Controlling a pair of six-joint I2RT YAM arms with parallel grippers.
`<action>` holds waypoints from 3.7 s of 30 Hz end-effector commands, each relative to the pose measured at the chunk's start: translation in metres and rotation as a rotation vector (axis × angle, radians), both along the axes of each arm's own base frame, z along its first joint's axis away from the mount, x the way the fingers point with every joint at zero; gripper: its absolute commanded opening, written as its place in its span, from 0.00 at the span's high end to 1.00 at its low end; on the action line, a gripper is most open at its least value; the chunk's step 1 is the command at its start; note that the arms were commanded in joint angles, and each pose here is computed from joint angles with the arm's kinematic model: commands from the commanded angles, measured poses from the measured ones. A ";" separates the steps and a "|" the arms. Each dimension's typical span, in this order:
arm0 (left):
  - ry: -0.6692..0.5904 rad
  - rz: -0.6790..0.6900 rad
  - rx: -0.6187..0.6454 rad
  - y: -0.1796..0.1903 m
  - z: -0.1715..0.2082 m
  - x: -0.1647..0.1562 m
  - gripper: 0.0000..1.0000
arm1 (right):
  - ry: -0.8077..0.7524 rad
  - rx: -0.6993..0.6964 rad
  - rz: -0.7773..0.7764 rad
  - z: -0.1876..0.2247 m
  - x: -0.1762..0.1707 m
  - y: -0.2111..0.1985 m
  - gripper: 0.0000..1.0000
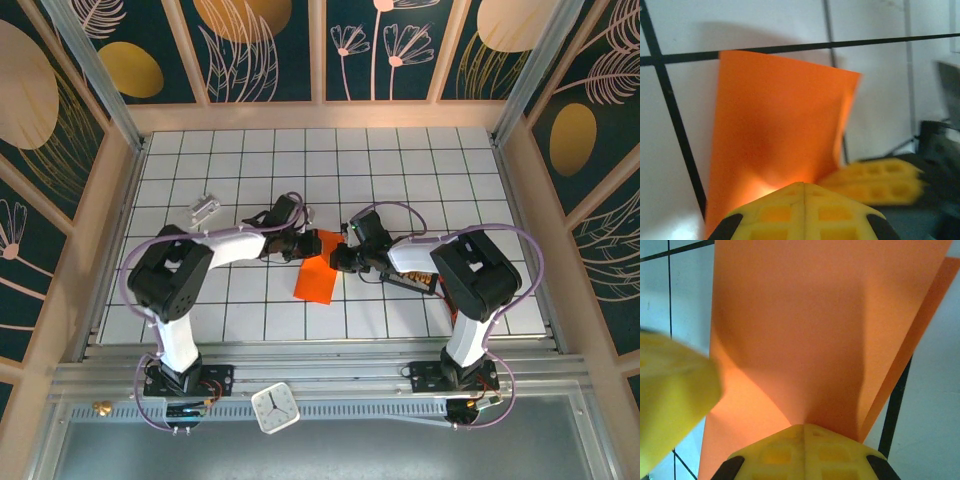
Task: Fold a paper plane with a square sheet of paper (pick it up from the middle)
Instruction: First fold the square sheet of paper in half at the center of the table.
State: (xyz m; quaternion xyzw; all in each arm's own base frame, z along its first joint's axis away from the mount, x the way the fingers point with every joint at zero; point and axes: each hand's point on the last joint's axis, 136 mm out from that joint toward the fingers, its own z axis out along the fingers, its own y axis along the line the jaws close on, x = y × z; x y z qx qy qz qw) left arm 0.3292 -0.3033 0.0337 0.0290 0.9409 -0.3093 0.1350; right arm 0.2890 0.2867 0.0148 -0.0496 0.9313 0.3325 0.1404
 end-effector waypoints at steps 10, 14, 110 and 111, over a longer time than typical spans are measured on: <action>-0.014 0.036 0.009 0.025 -0.002 0.028 0.93 | 0.169 -0.263 -0.052 -0.064 -0.038 -0.057 1.00; -0.047 0.019 -0.106 0.007 0.031 0.034 0.92 | 0.166 -0.263 -0.053 -0.063 -0.037 -0.057 1.00; 0.159 0.017 0.027 0.057 -0.030 -0.092 0.93 | 0.169 -0.291 -0.058 -0.066 -0.041 -0.069 1.00; 0.169 0.020 0.056 0.063 -0.036 -0.095 0.94 | 0.168 -0.290 -0.059 -0.066 -0.041 -0.069 1.00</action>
